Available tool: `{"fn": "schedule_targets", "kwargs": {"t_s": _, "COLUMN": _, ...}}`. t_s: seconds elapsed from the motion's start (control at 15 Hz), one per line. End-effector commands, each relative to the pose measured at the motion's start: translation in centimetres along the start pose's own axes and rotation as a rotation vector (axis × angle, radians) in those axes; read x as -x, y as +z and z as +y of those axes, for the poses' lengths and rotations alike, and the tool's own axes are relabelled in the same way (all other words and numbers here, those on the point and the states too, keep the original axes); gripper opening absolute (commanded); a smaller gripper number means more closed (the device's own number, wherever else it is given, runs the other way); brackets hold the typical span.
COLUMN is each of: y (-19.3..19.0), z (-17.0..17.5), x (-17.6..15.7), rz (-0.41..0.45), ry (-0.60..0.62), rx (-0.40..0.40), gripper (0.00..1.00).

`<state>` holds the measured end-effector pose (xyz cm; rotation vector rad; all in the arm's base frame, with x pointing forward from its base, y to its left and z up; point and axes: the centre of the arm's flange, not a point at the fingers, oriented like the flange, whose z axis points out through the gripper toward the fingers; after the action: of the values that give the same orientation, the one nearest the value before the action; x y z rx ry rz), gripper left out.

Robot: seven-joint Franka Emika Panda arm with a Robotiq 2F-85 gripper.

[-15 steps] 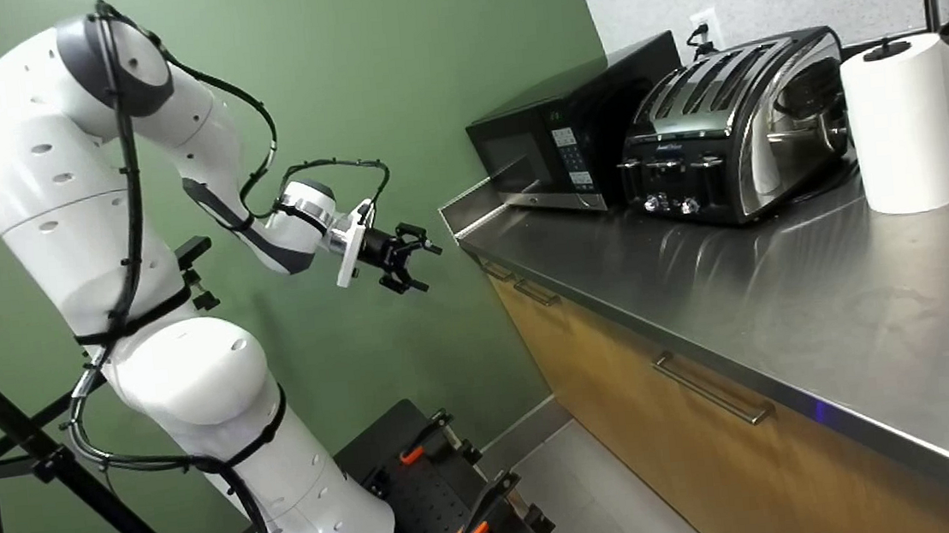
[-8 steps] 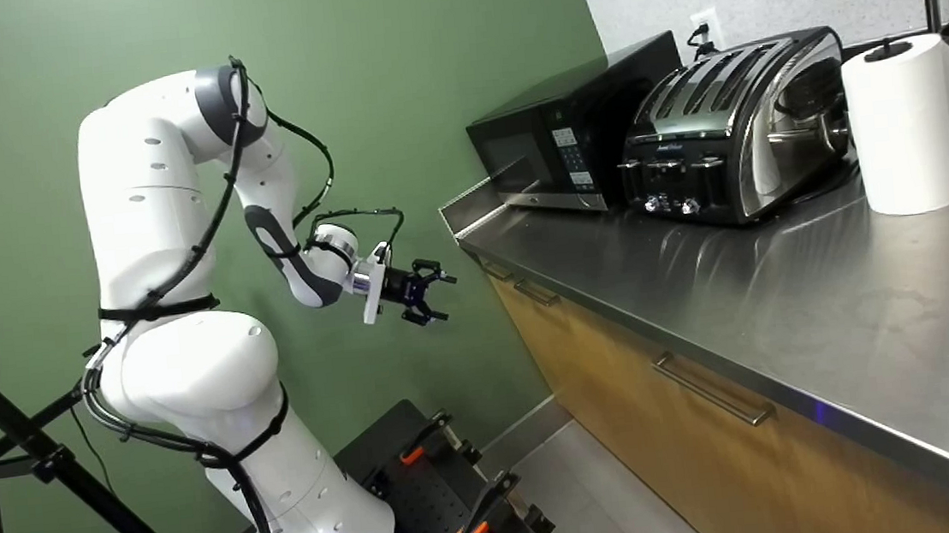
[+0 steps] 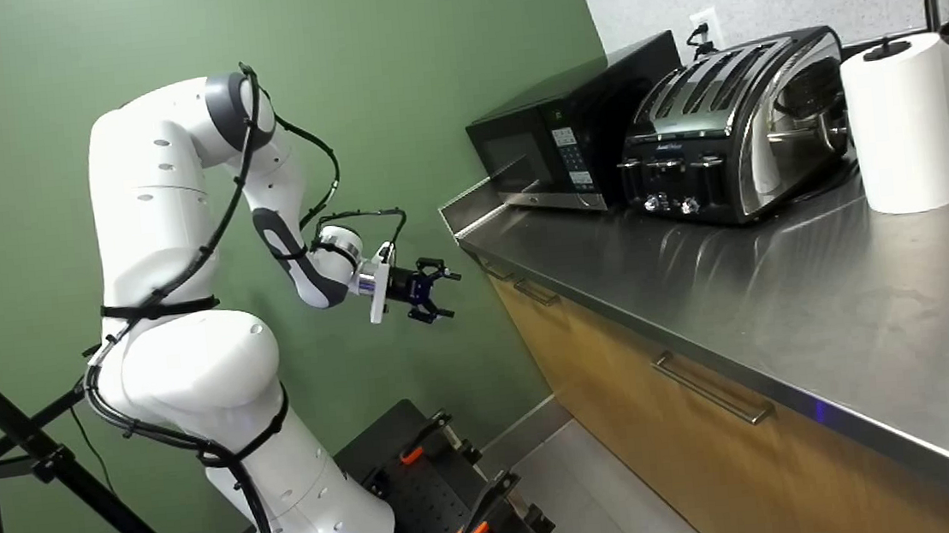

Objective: Open the bottom left cupboard door

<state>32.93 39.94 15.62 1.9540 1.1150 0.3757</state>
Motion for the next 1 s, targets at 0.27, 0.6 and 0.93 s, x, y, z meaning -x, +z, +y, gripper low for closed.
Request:
{"fn": "schedule_targets", "kwargs": {"t_s": 0.27, "y": 4.6, "z": -5.9, "x": -5.2, "rz": 0.156, "ry": 0.136, "rx": 0.241, "gripper": 1.0}}
{"fn": "schedule_targets", "kwargs": {"t_s": 0.6, "y": 6.0, "z": -8.8, "x": -7.4, "rz": 0.28, "ry": 0.085, "rx": 0.431, "gripper": 1.0}}
{"fn": "schedule_targets", "kwargs": {"t_s": 0.93, "y": 5.8, "z": -8.9, "x": -5.8, "rz": 0.265, "ry": 0.088, "rx": 0.366, "gripper": 1.0}}
